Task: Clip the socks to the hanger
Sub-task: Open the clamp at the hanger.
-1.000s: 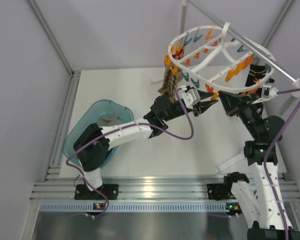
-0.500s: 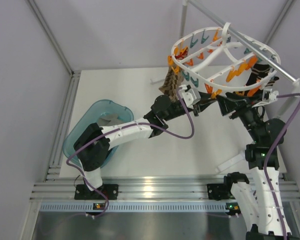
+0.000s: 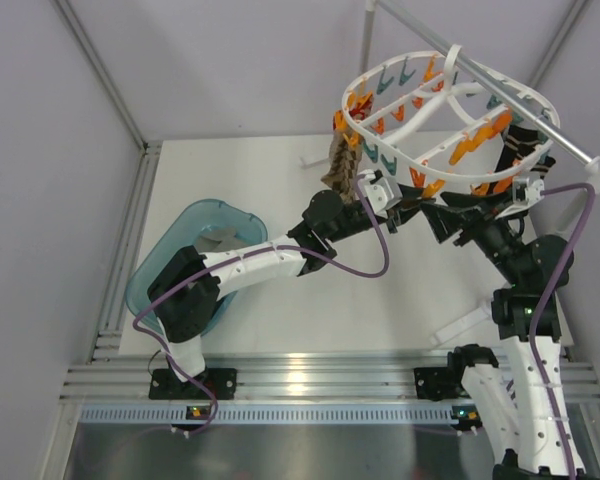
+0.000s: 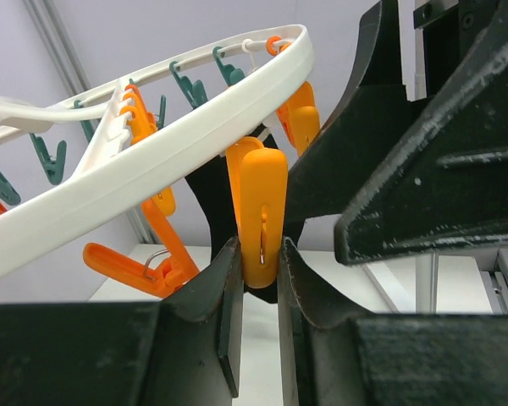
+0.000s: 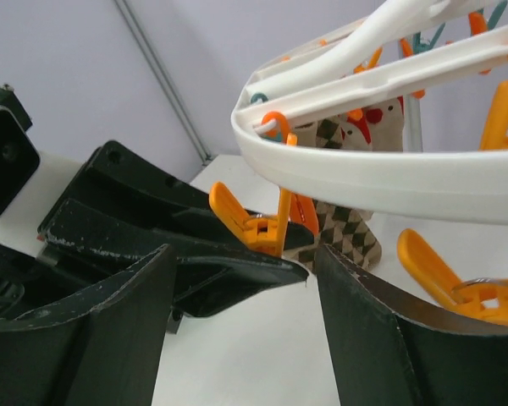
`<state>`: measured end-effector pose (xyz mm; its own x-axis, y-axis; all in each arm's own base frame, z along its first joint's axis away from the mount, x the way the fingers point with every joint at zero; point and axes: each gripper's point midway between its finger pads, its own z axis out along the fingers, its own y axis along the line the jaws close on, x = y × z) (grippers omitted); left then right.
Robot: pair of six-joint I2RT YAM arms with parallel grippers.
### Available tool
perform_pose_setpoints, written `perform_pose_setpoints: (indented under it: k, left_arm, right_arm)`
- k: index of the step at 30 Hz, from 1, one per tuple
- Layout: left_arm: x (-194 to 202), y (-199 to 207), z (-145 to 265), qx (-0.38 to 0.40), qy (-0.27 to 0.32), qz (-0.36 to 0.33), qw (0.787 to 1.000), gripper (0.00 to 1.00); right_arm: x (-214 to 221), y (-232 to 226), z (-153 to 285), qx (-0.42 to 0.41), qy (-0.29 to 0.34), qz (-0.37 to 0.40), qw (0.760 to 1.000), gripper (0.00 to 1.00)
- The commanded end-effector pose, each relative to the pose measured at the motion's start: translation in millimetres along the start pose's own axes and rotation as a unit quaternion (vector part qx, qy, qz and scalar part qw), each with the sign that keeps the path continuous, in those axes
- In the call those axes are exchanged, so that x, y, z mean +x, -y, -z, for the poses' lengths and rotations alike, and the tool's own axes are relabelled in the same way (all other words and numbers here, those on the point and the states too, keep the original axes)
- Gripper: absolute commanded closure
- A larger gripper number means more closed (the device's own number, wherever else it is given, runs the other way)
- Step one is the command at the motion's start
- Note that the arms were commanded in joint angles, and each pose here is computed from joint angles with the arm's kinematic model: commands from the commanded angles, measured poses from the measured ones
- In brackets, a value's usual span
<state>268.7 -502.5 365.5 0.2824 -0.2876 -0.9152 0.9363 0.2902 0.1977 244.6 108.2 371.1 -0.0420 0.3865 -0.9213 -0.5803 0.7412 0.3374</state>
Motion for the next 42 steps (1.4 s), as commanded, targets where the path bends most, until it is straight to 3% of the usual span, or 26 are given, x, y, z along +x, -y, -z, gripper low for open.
perform_pose_setpoints:
  k: [1,11,17,30,35,39,40,42]
  left_arm:
    - [-15,4,-4,0.014,0.022,-0.002,1.0,1.0]
    - [-13,5,-5,0.014,0.017,-0.003,1.0,1.0]
    - [-10,7,-5,0.017,0.009,-0.001,1.0,1.0]
    - [-7,7,-8,0.019,-0.001,0.005,1.0,1.0]
    - [-7,8,-8,0.021,-0.002,0.004,1.0,1.0]
    - [-10,9,-8,0.024,0.0,0.003,1.0,0.98]
    - [-9,10,-7,0.027,-0.001,0.004,1.0,0.87]
    - [-13,11,-5,0.03,0.002,0.003,1.0,0.76]
  right_arm:
    - [-31,-7,-8,-0.013,0.057,0.009,0.998,0.34]
    - [-49,3,-19,0.002,0.102,-0.012,0.995,0.37]
    - [-43,2,-22,-0.003,0.094,-0.007,0.996,0.41]
    - [-32,0,-20,-0.005,0.066,0.046,0.997,0.4]
    - [-35,4,-22,0.009,0.075,0.046,0.996,0.52]
    - [-36,8,-24,0.014,0.075,0.04,0.996,0.72]
    - [-36,8,-24,0.015,0.076,0.038,0.996,0.75]
    - [-37,7,-24,0.013,0.076,0.034,0.996,0.83]
